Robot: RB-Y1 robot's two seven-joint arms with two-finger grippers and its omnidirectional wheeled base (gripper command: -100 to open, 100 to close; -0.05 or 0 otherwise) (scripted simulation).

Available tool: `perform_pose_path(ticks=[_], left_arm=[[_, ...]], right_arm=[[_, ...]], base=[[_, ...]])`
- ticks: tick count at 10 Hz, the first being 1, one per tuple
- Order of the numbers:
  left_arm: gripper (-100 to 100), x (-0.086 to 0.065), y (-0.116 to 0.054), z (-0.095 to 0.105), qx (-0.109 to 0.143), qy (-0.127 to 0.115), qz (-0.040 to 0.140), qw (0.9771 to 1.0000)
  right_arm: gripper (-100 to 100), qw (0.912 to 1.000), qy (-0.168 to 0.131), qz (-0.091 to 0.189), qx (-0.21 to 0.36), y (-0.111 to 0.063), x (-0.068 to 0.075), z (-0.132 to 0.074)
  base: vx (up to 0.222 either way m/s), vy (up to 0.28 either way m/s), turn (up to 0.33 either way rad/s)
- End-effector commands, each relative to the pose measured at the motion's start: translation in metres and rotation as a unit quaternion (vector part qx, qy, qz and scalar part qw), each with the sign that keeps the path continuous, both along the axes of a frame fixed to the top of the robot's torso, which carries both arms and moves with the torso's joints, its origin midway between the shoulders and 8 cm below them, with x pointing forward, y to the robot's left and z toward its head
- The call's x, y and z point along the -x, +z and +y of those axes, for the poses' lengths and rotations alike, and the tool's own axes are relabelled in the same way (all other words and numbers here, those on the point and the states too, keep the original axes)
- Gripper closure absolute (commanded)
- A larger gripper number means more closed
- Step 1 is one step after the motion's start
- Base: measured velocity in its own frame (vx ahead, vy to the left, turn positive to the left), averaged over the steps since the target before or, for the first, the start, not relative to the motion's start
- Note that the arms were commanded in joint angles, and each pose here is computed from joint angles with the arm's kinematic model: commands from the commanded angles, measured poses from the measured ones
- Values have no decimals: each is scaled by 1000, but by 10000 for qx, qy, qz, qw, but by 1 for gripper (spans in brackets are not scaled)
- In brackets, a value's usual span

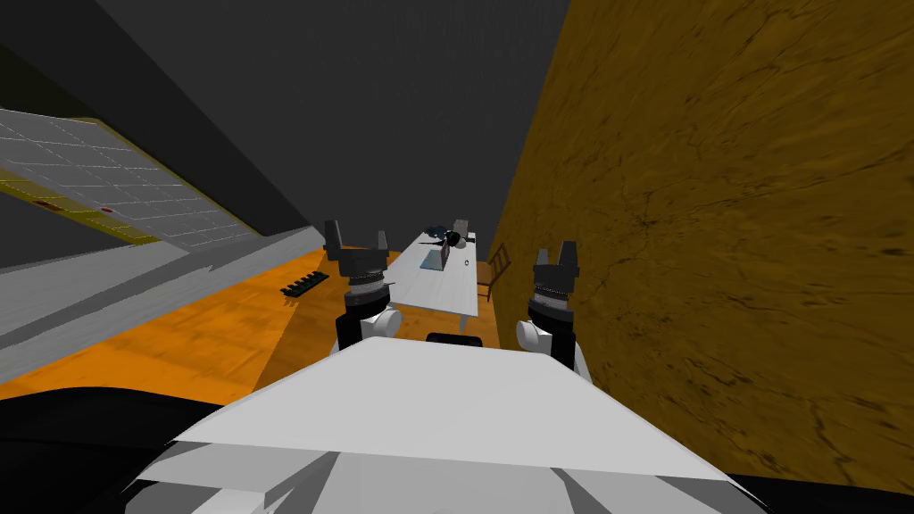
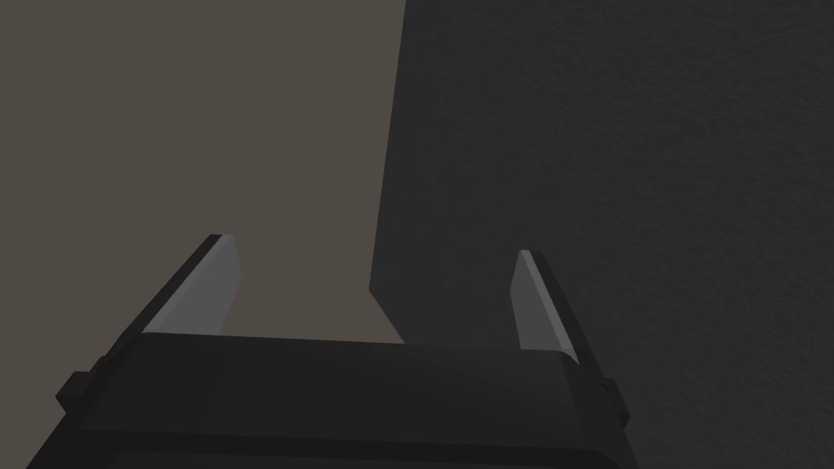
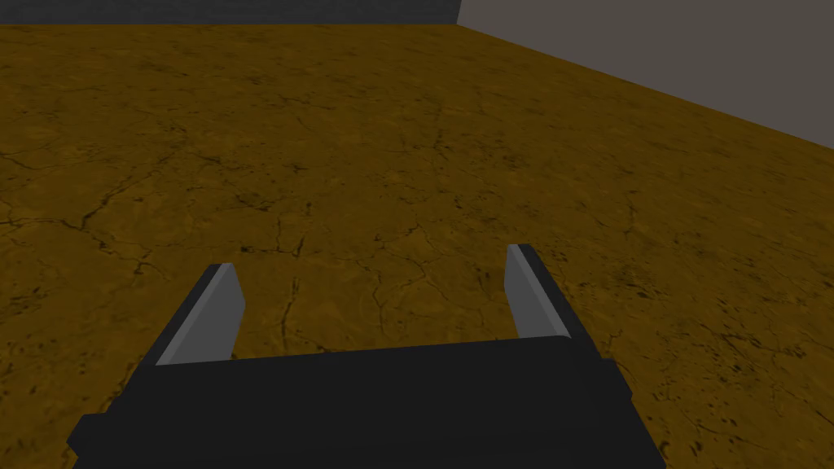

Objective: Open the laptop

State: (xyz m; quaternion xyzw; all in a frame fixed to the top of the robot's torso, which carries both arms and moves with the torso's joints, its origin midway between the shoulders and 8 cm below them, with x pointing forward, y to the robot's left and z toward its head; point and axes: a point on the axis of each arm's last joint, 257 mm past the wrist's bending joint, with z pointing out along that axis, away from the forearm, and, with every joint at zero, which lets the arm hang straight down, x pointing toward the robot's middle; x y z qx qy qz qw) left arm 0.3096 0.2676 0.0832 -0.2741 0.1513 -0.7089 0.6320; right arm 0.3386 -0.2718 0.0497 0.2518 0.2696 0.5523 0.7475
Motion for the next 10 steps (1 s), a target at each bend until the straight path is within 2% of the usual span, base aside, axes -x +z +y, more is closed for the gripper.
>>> perform_pose_path(ticks=[1, 9, 10], left_arm=[[0, 0, 0, 0, 0, 0, 0, 10000], [0, 0, 0, 0, 0, 0, -2, 10000], [-100, -5, -2, -6, -255, -74, 97, 9996]], right_arm=[[0, 10000, 0, 0, 0, 0, 0, 0], [0, 10000, 0, -2, 0, 0, 0, 0], [0, 10000, 0, -2, 0, 0, 0, 0]], base=[[0, 0, 0], [0, 0, 0], [3, 2, -37]])
